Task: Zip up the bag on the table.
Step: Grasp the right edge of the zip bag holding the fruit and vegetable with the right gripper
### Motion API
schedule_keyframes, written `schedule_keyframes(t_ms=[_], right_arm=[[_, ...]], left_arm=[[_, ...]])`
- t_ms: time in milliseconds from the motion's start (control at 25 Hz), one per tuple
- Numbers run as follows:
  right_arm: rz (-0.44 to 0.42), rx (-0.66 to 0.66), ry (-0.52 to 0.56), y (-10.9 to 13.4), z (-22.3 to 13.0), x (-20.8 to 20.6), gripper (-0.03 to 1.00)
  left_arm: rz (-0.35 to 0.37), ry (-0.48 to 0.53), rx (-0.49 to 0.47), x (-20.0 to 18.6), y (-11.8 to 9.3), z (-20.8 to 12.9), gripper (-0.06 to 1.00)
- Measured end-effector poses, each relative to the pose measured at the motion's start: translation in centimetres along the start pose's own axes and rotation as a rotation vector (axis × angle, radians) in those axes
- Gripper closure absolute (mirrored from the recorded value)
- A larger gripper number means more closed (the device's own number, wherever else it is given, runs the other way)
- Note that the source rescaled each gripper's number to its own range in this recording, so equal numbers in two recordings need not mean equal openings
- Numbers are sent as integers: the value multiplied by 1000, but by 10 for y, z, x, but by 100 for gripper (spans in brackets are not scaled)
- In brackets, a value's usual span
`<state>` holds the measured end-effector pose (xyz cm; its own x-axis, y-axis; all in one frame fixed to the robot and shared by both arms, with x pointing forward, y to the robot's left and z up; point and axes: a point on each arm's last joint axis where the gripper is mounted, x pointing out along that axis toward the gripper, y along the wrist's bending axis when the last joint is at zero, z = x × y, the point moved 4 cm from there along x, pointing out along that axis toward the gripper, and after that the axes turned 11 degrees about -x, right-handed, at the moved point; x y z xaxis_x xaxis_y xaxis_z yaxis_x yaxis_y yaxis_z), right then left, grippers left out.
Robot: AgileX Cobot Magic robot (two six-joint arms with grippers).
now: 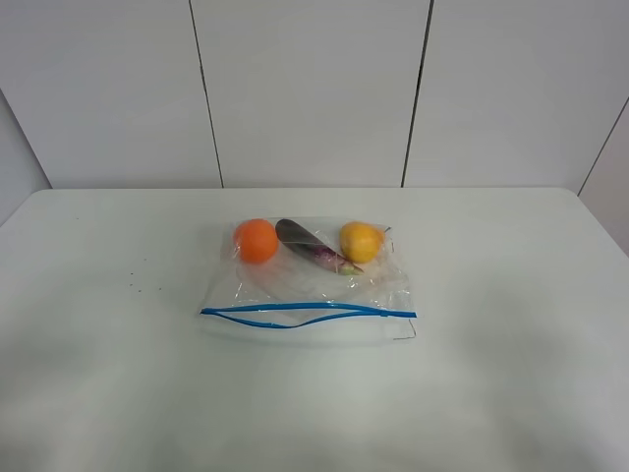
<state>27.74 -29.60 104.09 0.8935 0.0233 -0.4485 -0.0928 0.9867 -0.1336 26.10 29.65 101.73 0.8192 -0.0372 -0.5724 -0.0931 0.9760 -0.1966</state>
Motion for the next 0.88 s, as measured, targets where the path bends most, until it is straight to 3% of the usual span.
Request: schedule_keyframes(t_ms=[280, 520, 680, 880], right_arm=[[39, 7, 210, -8, 50, 34, -3], [144, 80, 455, -5, 87, 104, -3], [222, 169, 611, 4, 86, 164, -3], [318, 225, 668, 19, 68, 232, -3]], left_arm=[[0, 0, 0, 0, 0, 0, -5], [0, 0, 0, 0, 0, 0, -5], [0, 0, 0, 0, 0, 0, -5], [0, 0, 0, 0, 0, 0, -5]])
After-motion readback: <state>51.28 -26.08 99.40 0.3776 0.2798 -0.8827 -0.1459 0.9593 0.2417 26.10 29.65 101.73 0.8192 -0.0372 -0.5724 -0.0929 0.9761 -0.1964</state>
